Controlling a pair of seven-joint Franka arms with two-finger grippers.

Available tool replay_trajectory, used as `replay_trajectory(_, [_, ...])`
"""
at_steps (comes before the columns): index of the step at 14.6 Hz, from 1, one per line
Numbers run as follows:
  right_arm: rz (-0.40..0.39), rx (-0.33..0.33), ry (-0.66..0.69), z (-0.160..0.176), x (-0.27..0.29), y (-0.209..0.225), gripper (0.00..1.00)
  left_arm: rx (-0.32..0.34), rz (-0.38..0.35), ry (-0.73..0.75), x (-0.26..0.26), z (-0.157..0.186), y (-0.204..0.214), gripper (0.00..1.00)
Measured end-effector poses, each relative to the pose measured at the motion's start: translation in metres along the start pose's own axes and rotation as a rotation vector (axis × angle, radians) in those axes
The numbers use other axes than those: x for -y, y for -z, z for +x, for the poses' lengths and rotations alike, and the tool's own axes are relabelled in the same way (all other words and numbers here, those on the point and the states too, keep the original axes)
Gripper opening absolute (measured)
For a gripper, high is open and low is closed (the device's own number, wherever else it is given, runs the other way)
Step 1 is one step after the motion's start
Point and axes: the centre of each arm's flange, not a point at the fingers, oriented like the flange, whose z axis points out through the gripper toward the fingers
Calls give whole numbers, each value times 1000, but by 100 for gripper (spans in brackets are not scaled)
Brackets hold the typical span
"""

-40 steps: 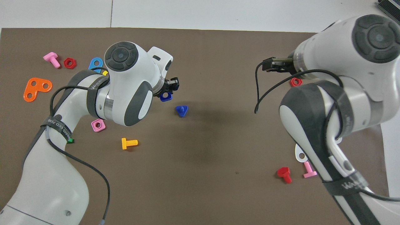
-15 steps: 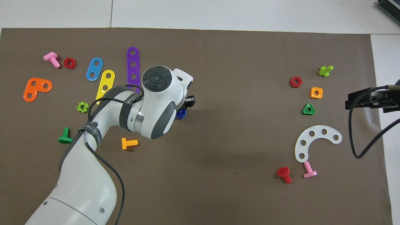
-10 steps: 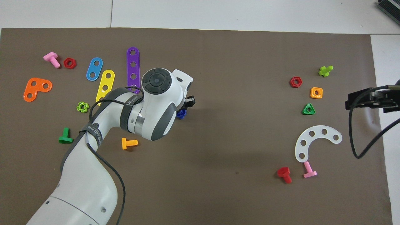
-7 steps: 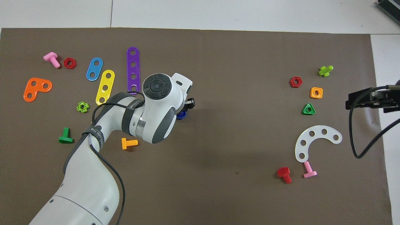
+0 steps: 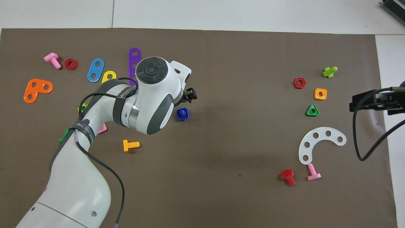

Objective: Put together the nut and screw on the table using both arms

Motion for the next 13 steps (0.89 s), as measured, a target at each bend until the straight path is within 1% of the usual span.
replay_trajectory(1, [0,1,0,0,0,0,100,-1,-3,17,15,17,20,100])
replay_trajectory(3, [0,2,0,0,0,-1,100,-5,-13,2,59,44,61,100])
replay_trajectory(6, [0,1,0,-1,0,0,100,48,-2,-116,145,66,112,100])
replay_trajectory(9, [0,1,0,-1,0,0,100,90,-5,-205,224,77,131,100])
replay_trajectory(11, [0,1,0,-1,0,0,100,104,17,-228,272,76,133,100])
replay_trajectory(13, [0,1,0,-1,0,0,100,101,40,-242,297,68,142,100])
